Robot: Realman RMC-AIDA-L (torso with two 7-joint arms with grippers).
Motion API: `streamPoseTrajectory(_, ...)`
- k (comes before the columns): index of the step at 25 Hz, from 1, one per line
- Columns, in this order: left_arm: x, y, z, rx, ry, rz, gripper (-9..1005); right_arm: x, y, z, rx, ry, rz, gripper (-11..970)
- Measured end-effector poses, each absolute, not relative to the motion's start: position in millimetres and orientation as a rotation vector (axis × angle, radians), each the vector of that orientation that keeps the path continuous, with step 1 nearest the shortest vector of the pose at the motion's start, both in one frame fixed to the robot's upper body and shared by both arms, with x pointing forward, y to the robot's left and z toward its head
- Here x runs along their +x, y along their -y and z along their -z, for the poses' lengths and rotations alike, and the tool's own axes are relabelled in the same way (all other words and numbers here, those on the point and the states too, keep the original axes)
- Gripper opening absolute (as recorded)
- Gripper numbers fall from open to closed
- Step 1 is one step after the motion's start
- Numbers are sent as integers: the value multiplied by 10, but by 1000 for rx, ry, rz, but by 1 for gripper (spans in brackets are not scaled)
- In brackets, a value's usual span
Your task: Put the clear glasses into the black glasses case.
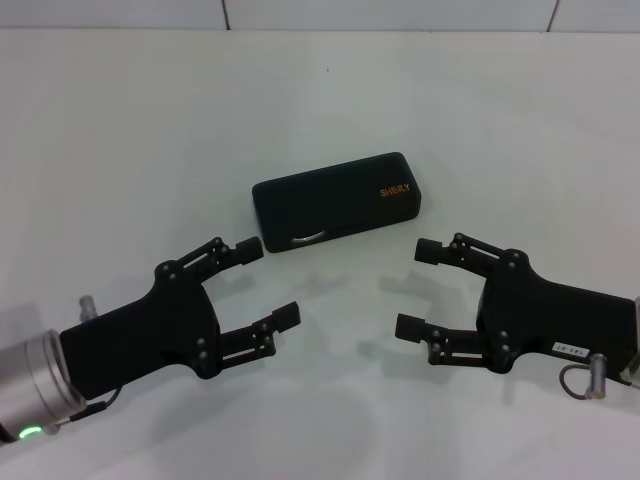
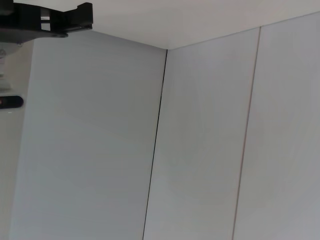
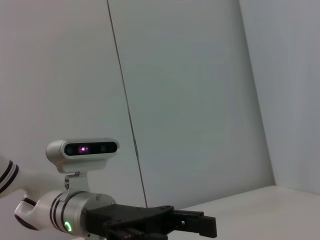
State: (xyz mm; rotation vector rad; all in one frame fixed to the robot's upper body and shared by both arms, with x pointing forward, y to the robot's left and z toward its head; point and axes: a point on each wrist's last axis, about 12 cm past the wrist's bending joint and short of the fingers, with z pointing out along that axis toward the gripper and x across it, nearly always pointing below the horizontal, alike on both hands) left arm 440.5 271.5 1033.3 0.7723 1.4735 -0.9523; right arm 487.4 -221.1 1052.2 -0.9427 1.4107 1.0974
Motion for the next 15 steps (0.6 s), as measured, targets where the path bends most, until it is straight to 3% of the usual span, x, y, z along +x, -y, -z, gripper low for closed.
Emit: streamPoseTrajectory(15,4400,-2715,-10335,772,-1472,955,860,4877,2220,-10515,-928,-1418,-1090,879)
